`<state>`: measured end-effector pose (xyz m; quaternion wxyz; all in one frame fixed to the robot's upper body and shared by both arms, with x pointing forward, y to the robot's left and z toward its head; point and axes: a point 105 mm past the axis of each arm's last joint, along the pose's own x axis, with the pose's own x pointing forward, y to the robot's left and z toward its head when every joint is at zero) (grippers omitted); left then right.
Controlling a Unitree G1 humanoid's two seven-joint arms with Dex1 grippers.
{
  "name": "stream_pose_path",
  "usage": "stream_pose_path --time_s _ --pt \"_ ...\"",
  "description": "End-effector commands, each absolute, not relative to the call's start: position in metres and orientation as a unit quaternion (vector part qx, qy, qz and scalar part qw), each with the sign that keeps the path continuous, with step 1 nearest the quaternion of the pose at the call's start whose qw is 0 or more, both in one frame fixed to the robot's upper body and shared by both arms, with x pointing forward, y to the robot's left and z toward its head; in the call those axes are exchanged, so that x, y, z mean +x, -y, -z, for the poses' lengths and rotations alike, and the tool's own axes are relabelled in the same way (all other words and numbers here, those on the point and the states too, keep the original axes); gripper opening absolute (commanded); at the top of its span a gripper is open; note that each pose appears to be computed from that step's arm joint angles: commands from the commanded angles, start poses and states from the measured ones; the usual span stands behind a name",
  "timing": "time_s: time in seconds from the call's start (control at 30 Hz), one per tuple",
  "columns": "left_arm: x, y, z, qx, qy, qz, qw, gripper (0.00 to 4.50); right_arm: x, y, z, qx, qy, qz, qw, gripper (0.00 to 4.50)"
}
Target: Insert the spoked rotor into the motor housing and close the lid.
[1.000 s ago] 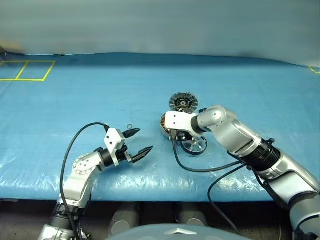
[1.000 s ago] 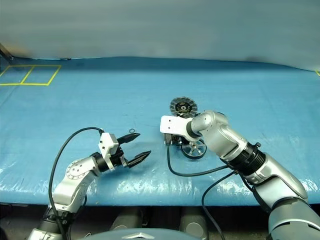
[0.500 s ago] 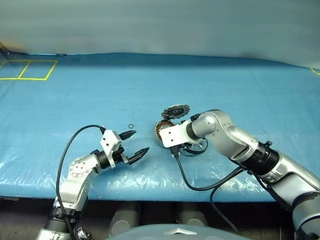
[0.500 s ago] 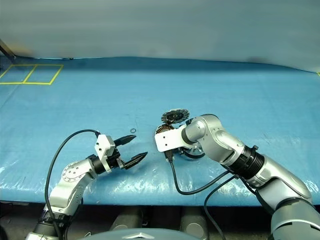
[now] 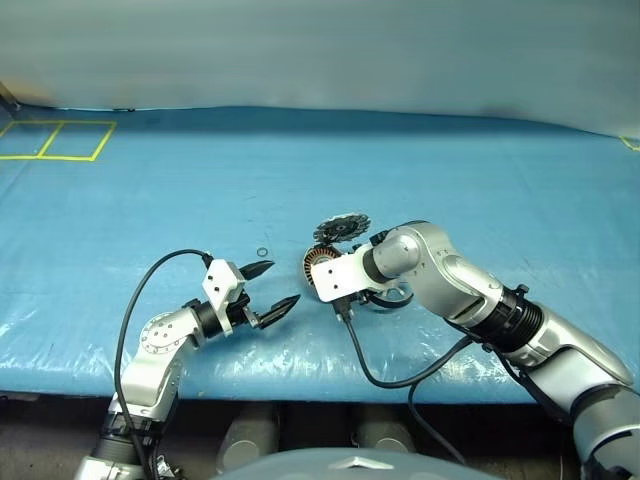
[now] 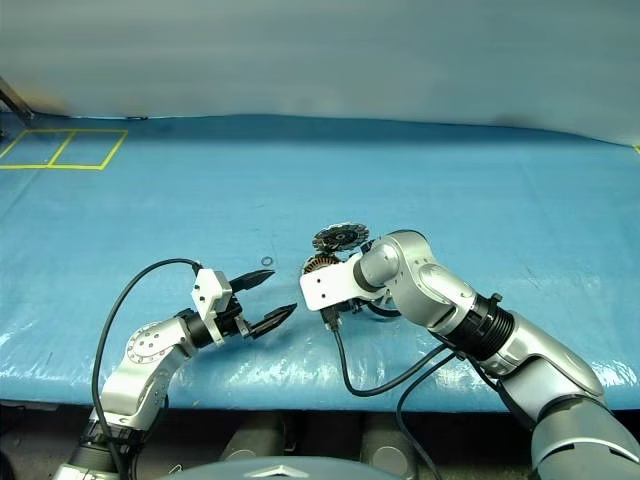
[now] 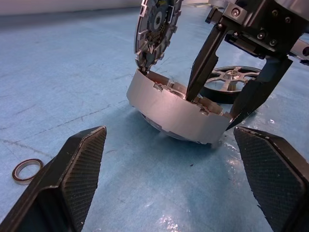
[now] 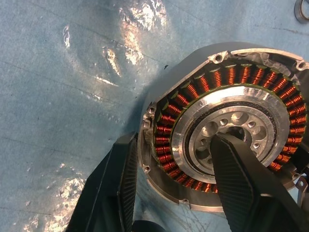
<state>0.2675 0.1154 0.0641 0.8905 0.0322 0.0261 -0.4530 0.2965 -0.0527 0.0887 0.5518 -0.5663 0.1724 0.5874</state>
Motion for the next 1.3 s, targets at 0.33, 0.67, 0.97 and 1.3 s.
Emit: stream_pose_path --time_s 0.33,0.67,0.97,1.3 --pt "0.266 -0.110 -0.071 0.035 -0.011 0.462 0.886 4.50 0.283 0.048 -0.116 -0.490 -0.179 -0.615 0.592 3.22" --pt "0.265 -0.107 -0.071 0.032 -0.012 0.468 0.883 4.50 0.260 0.039 -0.151 -0.417 -0.142 -0.637 0.632 3.22" --pt "0.283 -0.145 -0.081 0.049 0.011 0.358 0.932 4.50 0.254 0.085 -0.138 -0.216 -0.095 -0.512 0.826 3.22" --pt "0.324 -0.160 -0.084 0.111 0.023 0.262 0.958 4.50 0.245 0.096 -0.103 -0.073 -0.046 -0.307 0.948 3.22"
